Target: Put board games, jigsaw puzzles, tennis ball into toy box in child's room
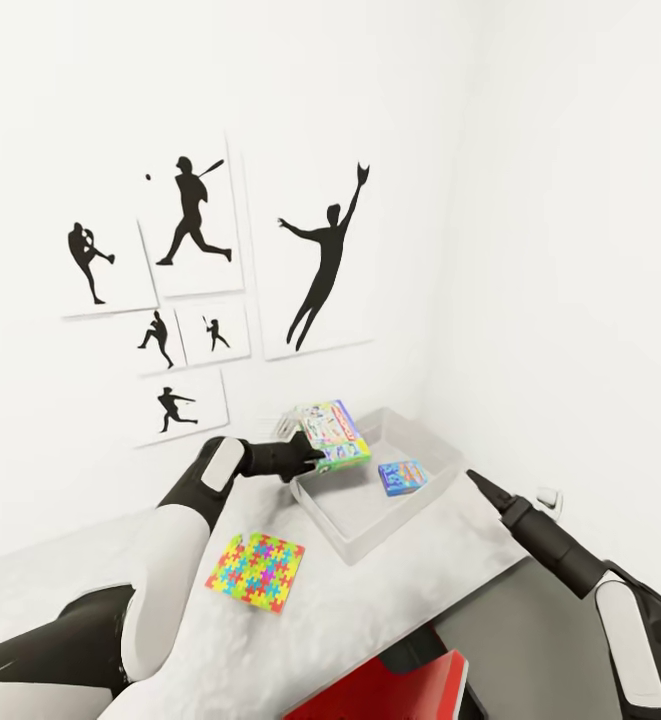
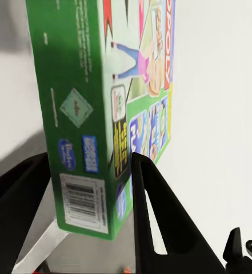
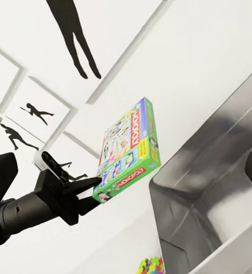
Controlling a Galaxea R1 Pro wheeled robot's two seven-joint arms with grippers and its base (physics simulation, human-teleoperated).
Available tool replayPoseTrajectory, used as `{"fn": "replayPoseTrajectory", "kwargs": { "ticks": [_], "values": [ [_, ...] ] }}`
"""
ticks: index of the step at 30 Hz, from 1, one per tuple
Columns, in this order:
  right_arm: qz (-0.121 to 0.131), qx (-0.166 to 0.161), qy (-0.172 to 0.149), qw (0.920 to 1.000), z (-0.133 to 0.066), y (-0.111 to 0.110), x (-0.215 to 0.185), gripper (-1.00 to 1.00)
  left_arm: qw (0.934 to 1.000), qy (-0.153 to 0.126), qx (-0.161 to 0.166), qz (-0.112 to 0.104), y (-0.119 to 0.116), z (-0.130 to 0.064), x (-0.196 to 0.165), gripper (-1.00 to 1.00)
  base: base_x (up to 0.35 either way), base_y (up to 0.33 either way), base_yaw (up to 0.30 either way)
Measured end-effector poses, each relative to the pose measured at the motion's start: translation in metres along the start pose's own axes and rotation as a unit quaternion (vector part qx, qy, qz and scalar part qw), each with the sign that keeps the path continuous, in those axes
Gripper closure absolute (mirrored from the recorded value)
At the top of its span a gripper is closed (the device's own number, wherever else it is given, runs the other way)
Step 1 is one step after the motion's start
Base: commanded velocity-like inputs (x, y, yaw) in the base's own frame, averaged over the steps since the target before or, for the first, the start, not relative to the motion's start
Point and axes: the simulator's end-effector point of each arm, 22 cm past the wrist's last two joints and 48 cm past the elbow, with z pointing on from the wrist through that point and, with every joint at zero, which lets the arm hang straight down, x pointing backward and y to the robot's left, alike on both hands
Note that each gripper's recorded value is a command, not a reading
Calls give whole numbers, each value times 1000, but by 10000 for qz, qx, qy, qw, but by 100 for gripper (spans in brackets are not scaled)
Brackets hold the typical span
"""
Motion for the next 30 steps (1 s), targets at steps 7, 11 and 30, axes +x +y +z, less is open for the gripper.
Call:
{"fn": "replayPoseTrajectory", "kwargs": {
  "ticks": [7,11,30],
  "values": [
    [112,-137,66,9998,-18,11,-4,-100,9999,112,42,76,-3,9,8,100,0,0,0],
    [196,-79,80,9997,-28,7,-3,-100,9998,135,-9,149,0,13,11,100,0,0,0],
    [510,-281,-100,9983,-53,2,-17,-100,9999,68,-25,117,12,26,11,100,0,0,0]
  ]
}}
